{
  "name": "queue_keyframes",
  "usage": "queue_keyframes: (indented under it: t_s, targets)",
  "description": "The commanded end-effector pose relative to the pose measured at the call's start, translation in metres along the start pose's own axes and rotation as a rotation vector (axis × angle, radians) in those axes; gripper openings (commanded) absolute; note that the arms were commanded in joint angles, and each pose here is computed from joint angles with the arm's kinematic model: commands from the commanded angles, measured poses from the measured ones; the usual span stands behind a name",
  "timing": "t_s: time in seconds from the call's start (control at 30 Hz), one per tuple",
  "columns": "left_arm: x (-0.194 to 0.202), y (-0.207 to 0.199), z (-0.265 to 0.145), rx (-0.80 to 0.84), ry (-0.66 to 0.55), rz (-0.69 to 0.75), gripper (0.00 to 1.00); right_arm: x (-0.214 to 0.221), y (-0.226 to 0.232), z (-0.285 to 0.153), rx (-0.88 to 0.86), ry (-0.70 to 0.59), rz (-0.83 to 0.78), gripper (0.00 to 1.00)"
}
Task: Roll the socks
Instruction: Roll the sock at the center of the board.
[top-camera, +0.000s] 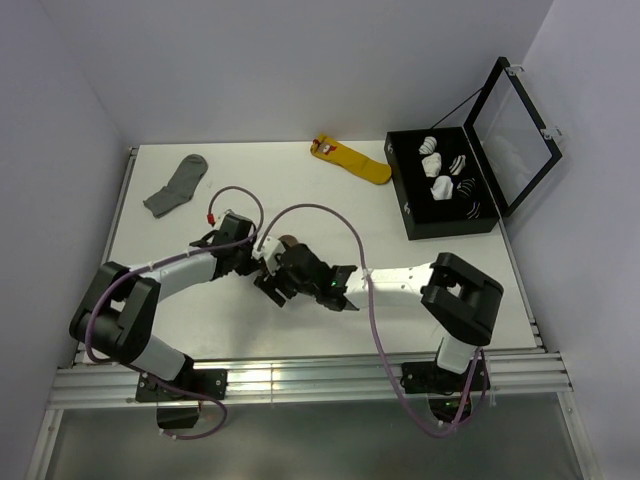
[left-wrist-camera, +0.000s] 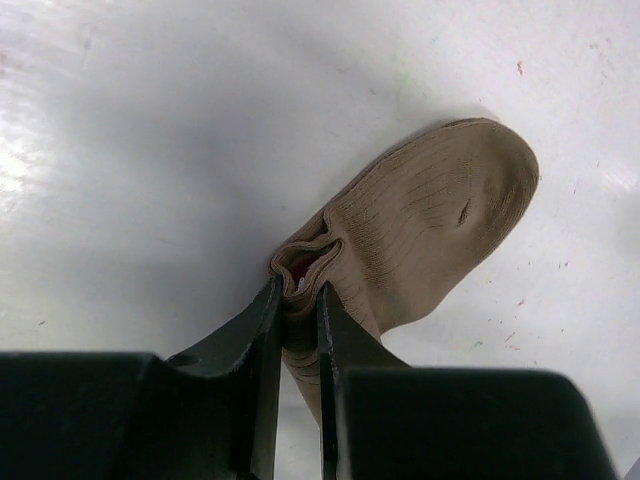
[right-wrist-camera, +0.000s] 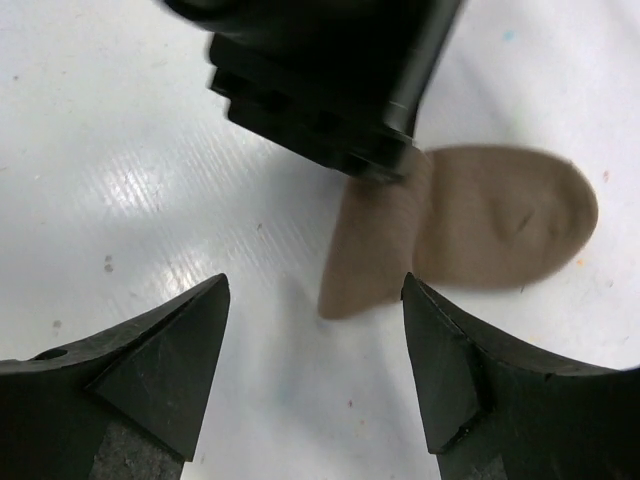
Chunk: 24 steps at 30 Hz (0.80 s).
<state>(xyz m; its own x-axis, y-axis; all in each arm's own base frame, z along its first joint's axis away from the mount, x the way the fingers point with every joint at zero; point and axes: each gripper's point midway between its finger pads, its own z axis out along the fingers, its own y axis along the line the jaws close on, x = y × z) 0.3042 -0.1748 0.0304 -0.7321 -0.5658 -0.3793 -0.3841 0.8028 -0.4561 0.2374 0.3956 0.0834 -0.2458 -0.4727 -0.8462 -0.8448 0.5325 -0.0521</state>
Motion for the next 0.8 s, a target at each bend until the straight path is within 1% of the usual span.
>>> queue_keyframes:
  t_s: [0.0,0.13,0.2,0.37,0.53,0.63,0.67,0.73,0.77]
  targets:
    - [0.030,0.034,0.003,-0.109,0.153,0.093,0.00,-0.021,-0.020,0.006,0.179,-0.082,-0.106,0.77]
    - [0.031,0.034,0.006,-0.112,0.169,0.111,0.00,-0.019,-0.009,0.015,0.220,-0.061,-0.195,0.77]
    - [0.031,0.033,0.006,-0.116,0.173,0.119,0.00,-0.009,-0.007,0.022,0.224,-0.029,-0.226,0.76]
    - [0.032,0.031,0.006,-0.104,0.186,0.125,0.00,0.004,-0.005,0.032,0.239,0.007,-0.256,0.73]
    - [0.032,0.029,0.006,-0.098,0.196,0.133,0.00,0.027,-0.008,0.042,0.264,0.066,-0.285,0.69]
    - [0.033,0.027,0.005,-0.089,0.203,0.138,0.00,0.032,-0.010,0.046,0.271,0.073,-0.287,0.62]
    - [0.033,0.027,0.005,-0.089,0.203,0.140,0.00,0.034,-0.010,0.047,0.272,0.077,-0.288,0.55]
    - [0.033,0.026,0.005,-0.084,0.208,0.145,0.00,0.041,-0.011,0.051,0.274,0.099,-0.301,0.46]
    - [0.033,0.025,0.005,-0.080,0.211,0.148,0.00,0.042,-0.010,0.051,0.272,0.102,-0.302,0.34]
